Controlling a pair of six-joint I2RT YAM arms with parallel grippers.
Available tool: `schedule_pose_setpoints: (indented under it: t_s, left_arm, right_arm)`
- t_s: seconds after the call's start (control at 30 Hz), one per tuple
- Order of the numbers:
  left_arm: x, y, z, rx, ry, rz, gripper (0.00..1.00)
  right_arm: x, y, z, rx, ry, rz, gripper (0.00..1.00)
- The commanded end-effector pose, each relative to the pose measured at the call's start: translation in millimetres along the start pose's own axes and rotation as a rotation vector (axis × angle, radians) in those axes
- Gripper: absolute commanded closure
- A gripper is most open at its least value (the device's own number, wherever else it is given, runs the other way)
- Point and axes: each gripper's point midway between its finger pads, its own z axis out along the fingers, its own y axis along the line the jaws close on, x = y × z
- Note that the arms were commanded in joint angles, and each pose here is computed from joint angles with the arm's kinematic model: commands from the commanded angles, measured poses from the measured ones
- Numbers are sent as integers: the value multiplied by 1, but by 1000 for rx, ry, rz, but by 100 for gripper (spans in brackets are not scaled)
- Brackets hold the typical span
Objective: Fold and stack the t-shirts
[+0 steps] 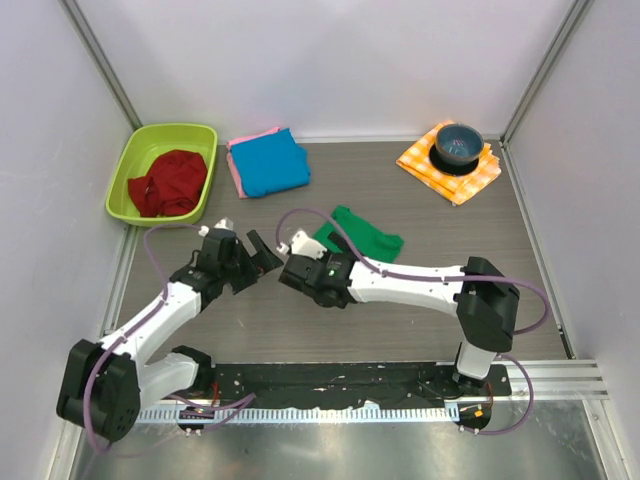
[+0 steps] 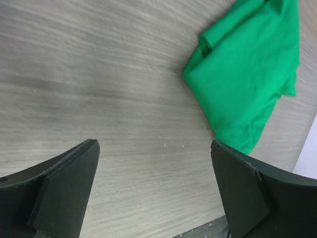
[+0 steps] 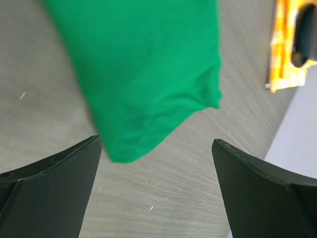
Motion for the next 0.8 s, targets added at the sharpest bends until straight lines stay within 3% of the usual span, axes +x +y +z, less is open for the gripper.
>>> schedule_pose_setpoints:
  t_s: [0.0,0.23,0.77]
  left_arm:
    - [-25,-1,7,-15,-15,-20,0]
    - [-30,-1,20,17,-46,-72,0]
    - [-26,4,32,25,-24,-56,0]
  right_arm:
    - [11,44,-19,-252,-50,-92,0]
    - [48,72,-11,-302,-31,-203,2]
    - [32,94,23,-81,-126,-346,2]
